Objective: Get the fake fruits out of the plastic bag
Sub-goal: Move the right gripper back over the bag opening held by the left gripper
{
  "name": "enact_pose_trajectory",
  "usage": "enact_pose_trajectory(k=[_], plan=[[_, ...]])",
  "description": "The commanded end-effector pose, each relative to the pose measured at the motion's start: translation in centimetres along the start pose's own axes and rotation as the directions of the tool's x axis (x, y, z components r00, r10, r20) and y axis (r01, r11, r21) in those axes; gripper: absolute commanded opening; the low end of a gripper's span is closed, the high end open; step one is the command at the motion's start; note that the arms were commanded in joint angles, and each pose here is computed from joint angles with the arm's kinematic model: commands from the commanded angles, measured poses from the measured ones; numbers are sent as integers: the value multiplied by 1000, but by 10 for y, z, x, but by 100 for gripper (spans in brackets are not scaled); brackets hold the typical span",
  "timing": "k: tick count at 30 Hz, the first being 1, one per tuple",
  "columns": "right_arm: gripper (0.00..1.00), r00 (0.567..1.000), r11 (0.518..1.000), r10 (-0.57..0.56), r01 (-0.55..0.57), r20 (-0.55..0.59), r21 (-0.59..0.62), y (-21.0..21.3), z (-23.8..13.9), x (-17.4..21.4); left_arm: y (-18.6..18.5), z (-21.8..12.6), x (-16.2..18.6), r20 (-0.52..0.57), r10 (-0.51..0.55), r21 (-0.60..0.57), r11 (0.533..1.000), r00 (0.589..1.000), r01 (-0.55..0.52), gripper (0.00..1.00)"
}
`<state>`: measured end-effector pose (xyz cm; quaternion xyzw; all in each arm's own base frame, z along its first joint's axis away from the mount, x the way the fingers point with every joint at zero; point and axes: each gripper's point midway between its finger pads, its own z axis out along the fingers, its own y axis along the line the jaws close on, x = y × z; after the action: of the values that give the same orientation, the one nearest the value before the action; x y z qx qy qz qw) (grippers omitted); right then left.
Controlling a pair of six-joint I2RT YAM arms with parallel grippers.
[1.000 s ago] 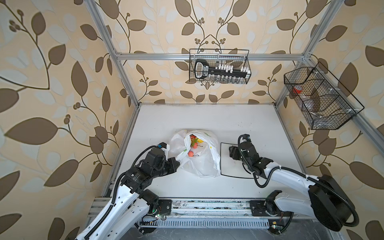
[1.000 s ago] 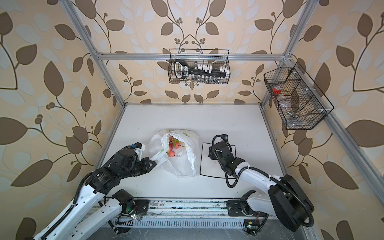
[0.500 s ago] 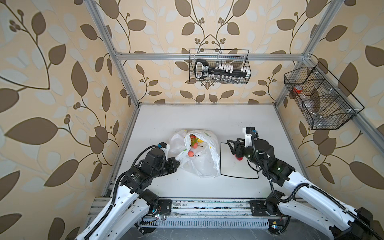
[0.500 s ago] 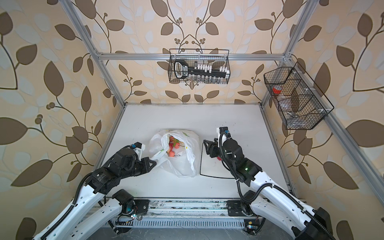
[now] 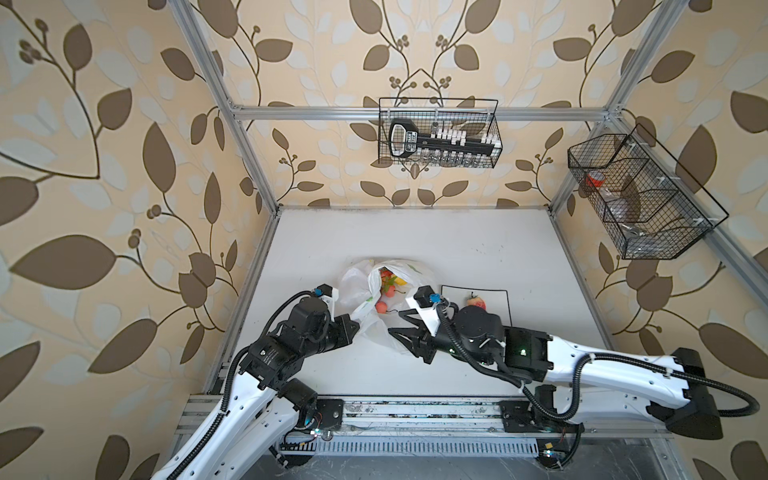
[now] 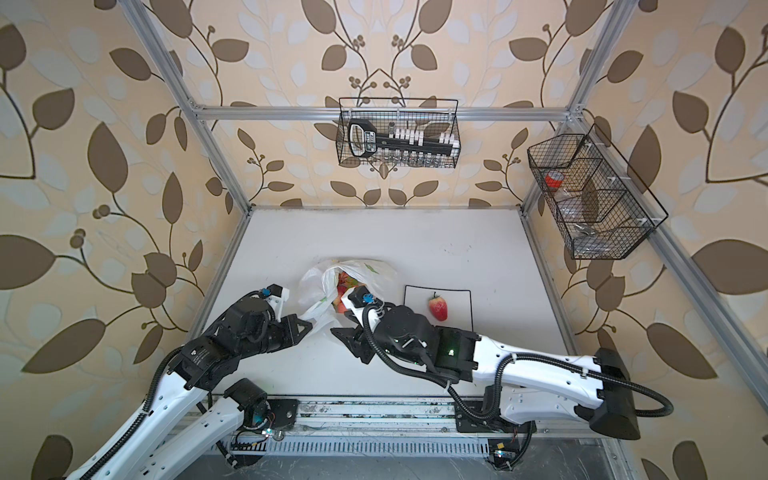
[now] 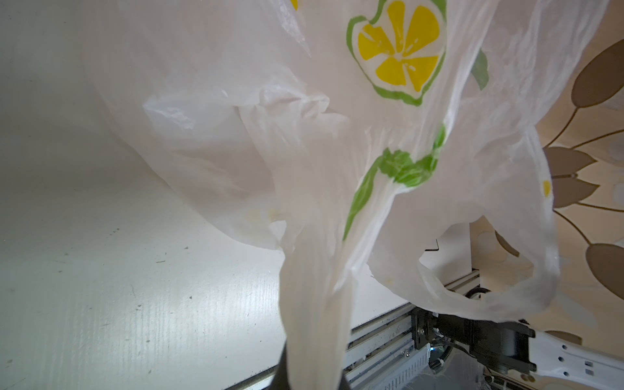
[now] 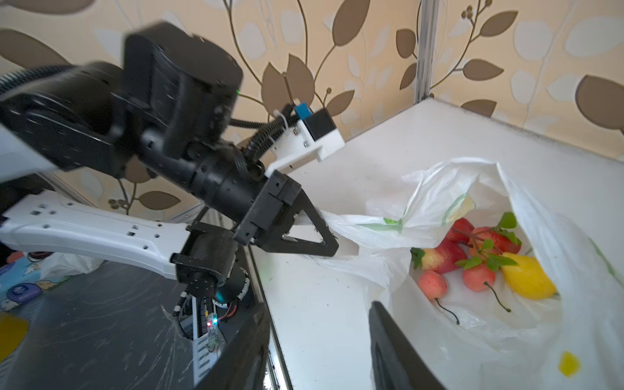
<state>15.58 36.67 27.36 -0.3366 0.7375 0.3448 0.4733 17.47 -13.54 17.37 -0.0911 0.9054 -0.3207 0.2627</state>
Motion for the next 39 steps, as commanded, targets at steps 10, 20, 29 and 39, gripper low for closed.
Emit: enact_pose_trajectory(k=[10,20,29,39], plan=[[41,967,885,238,-176,-93,431,-97,66,74,19,-18,5,65,-36,-54,998,997,40,0],[48,935,782,352,-264,-51,564,-164,119,88,20,-17,15,30,-70,-38,997,997,71,0],[49,921,760,384,-278,-60,587,-196,158,96,14,-12,24,-31,-84,-9,996,996,83,0],[61,918,894,335,-240,-211,378,-155,183,111,31,-11,22,-1,-144,-93,985,990,143,0]])
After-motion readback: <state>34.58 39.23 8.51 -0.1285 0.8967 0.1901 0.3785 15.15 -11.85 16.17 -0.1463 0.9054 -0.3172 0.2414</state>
